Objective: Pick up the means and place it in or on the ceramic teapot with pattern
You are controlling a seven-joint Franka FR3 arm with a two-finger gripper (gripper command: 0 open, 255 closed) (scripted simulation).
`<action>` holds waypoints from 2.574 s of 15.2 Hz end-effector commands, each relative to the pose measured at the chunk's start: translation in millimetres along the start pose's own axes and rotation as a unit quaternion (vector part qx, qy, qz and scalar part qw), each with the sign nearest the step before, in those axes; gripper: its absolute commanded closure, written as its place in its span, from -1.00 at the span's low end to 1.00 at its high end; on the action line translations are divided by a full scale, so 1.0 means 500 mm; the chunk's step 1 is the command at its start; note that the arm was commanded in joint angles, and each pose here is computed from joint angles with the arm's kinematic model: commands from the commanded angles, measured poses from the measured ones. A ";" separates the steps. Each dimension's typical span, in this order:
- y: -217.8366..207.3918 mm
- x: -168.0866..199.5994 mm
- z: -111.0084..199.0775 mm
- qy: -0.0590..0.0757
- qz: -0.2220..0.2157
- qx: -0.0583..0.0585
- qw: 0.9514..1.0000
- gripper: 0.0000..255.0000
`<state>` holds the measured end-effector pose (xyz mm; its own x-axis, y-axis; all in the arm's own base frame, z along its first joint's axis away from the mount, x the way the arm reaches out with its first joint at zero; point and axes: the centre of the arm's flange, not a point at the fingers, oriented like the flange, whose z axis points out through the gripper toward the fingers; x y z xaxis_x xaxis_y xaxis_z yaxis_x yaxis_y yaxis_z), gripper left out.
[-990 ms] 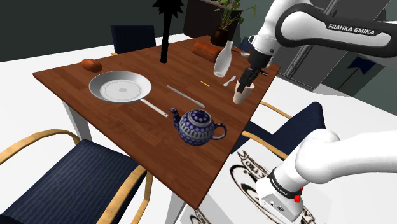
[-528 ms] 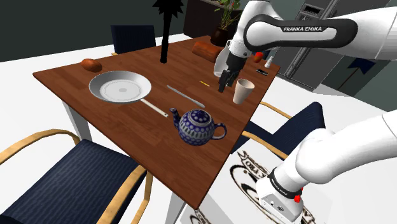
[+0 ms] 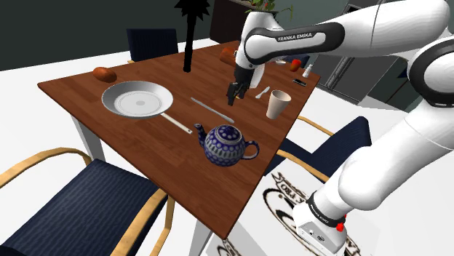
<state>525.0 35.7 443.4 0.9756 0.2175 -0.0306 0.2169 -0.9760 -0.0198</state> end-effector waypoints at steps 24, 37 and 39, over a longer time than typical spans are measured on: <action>0.002 0.180 0.185 -0.011 -0.015 -0.009 1.000 1.00; 0.001 0.178 0.133 -0.011 -0.015 -0.009 1.000 1.00; 0.000 0.177 0.112 -0.011 -0.015 -0.009 1.000 1.00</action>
<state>608.2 54.6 378.5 0.9678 0.2463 -0.0518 0.2465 -0.9691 -0.0031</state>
